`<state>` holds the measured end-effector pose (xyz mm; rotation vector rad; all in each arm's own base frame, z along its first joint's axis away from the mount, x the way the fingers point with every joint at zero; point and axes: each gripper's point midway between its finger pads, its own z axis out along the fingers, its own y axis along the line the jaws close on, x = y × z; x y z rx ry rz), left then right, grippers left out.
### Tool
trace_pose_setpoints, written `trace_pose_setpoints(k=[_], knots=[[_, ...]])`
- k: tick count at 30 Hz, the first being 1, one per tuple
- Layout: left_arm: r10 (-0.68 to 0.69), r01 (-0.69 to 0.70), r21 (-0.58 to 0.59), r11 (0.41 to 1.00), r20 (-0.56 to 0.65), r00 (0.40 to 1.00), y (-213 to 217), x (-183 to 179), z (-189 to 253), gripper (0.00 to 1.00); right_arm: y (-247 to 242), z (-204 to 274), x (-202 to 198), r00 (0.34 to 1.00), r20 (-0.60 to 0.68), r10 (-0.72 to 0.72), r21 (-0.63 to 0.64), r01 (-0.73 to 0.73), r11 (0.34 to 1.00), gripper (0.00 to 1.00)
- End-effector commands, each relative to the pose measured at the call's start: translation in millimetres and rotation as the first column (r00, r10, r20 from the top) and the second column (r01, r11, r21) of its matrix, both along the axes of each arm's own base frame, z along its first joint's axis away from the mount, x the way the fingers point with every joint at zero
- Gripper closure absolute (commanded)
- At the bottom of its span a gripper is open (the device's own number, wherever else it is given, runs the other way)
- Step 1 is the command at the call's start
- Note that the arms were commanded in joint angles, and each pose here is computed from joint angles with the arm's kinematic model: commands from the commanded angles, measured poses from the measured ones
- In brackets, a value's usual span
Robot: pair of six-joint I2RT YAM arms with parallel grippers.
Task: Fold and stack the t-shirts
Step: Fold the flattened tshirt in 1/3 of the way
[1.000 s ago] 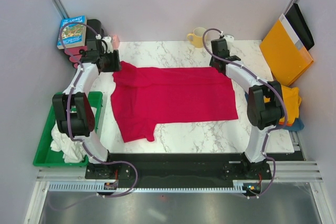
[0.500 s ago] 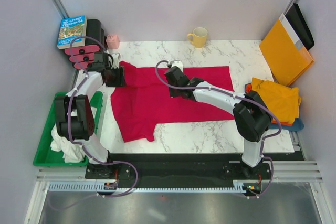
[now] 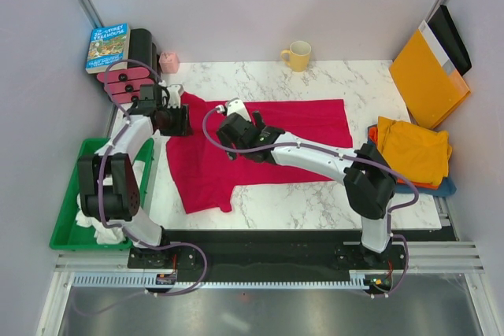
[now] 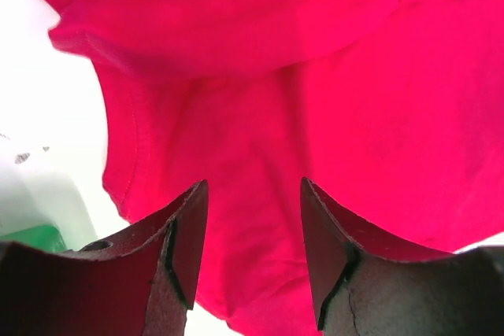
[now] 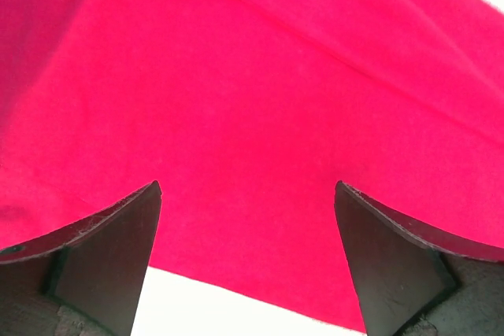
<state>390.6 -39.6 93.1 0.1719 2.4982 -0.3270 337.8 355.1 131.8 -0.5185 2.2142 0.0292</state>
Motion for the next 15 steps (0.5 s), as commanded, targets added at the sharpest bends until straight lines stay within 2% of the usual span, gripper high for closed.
trace_pose_setpoints(k=[1,6,8,10,15], knots=[[-0.024,0.026,-0.02,0.999,0.08,0.996,-1,-5,24,0.42,-5,27,17,0.992,0.121,-0.02,0.027,0.017,0.999,0.02],[-0.031,0.021,0.066,0.998,0.158,0.987,12,-13,50,0.41,-18,29,22,0.978,0.18,-0.104,-0.03,0.111,0.993,0.02],[-0.034,0.017,0.103,0.995,0.165,0.986,18,-16,52,0.41,-23,37,20,0.969,0.202,-0.142,-0.018,0.149,0.989,0.02],[-0.031,0.007,0.104,0.995,0.235,0.972,24,-9,62,0.39,-30,47,15,0.966,0.204,-0.161,0.022,0.16,0.987,0.02],[0.109,-0.085,-0.085,0.993,0.344,0.933,58,0,68,0.37,-32,78,-7,0.961,0.196,-0.196,0.23,0.15,0.962,0.02]])
